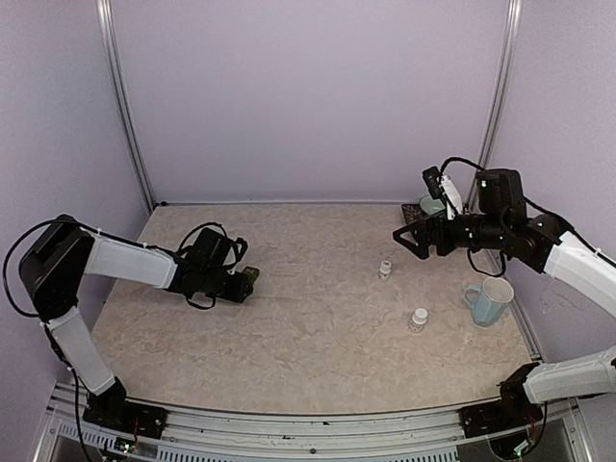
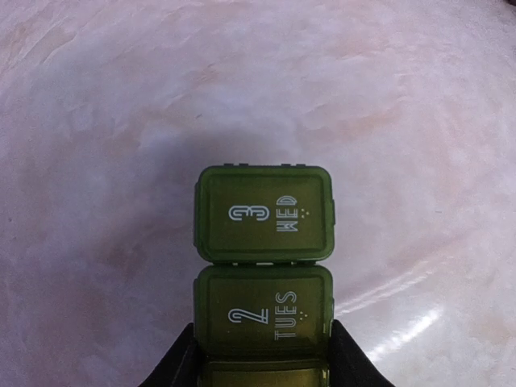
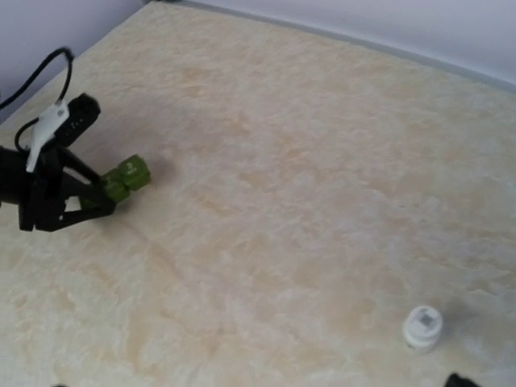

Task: Sort the pills into containers
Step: Pick up the pill container from the center of the board, then pass from the left arm to the right

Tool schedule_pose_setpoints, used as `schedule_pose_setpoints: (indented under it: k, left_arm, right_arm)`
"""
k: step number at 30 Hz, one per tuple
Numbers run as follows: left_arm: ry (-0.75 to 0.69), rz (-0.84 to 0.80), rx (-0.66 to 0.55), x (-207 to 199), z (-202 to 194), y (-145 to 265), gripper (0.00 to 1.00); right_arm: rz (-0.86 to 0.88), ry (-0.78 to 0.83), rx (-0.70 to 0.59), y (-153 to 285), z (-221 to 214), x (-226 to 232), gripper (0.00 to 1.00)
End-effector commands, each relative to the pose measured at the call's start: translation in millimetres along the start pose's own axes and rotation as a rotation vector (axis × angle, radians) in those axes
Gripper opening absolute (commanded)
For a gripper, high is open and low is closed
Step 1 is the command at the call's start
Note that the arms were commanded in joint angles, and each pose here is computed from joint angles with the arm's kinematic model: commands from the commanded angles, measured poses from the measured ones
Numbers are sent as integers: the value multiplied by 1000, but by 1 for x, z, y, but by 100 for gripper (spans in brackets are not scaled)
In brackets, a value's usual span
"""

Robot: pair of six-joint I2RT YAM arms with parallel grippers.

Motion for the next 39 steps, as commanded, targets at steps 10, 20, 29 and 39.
schedule_pose_setpoints:
  k: [10,20,29,39]
  left_arm:
    - [-261,-652,-162,-163,2,138,37]
    - [-453,-661,-277,-208,-9,193,37]
    - [-509,-724,-320,-222,-16,214,37]
    - [-530,-705,-318,-228,-16,215,37]
  right_arm:
    - [346,111,16,-16,-18,74,100]
    - [512,-46,14,-27,-3,102,100]
    - [659,-75,-35,-25,4,135,100]
    - [705,-113,-12,-38,6,144,100]
Point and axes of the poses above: each gripper's point midway between its finger pads, its own y axis back along the fingers, its own x axis along the line the jaws close on, z = x × y, the point moved 2 cm from there along y, back along the fingers, and after that the axes turned 11 degrees about y, right-handed, at the moved point
